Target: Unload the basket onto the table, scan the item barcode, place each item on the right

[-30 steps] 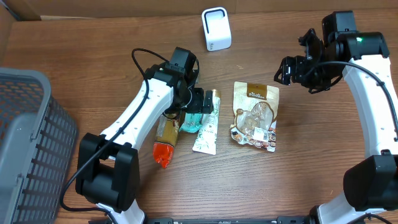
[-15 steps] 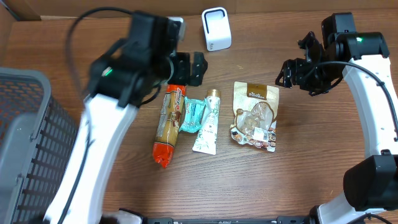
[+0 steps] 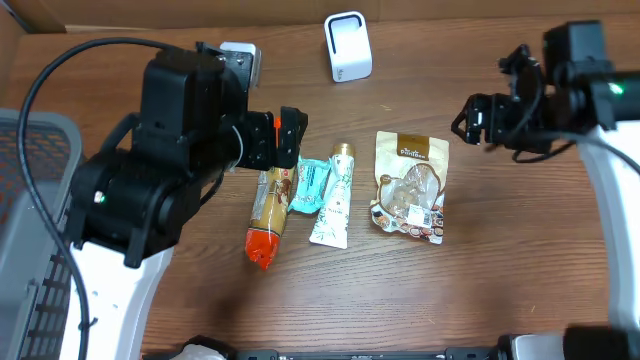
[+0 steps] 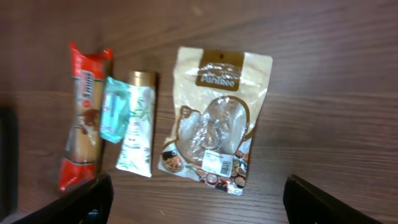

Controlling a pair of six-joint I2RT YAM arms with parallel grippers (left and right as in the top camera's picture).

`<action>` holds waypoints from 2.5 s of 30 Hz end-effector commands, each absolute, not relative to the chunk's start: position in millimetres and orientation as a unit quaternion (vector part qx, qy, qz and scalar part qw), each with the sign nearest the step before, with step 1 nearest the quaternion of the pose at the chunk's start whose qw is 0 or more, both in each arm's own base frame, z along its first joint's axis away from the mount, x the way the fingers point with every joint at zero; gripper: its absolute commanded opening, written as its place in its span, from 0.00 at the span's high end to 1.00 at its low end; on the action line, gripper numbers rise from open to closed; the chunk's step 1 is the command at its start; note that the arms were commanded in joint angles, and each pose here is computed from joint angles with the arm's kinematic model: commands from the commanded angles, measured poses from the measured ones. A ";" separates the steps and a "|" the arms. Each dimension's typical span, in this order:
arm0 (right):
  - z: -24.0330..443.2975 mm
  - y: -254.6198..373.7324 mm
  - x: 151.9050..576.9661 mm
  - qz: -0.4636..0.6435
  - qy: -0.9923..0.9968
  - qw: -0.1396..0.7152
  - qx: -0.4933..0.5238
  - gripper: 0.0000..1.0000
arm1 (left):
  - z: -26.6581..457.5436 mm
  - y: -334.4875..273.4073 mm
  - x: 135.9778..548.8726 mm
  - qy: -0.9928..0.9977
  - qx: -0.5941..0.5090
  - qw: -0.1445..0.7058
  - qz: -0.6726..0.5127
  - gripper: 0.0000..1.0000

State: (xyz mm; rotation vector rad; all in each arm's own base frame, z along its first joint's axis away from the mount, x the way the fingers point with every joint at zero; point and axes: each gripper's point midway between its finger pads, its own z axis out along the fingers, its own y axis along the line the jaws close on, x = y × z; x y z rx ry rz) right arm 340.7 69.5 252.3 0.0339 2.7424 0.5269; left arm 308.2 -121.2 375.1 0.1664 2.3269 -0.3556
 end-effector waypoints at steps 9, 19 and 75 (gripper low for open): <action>293.2 65.1 316.0 0.178 0.956 0.232 0.016 0.05 | 377.2 -115.5 308.5 0.910 0.070 0.389 -0.124 0.01; 290.4 61.4 316.1 0.167 0.959 0.229 0.020 0.01 | 365.5 -118.7 317.4 0.918 0.070 0.372 -0.119 0.00; 68.4 68.4 331.8 0.373 0.926 0.028 0.046 0.04 | 362.3 -119.4 319.5 0.920 0.070 0.368 -0.118 0.00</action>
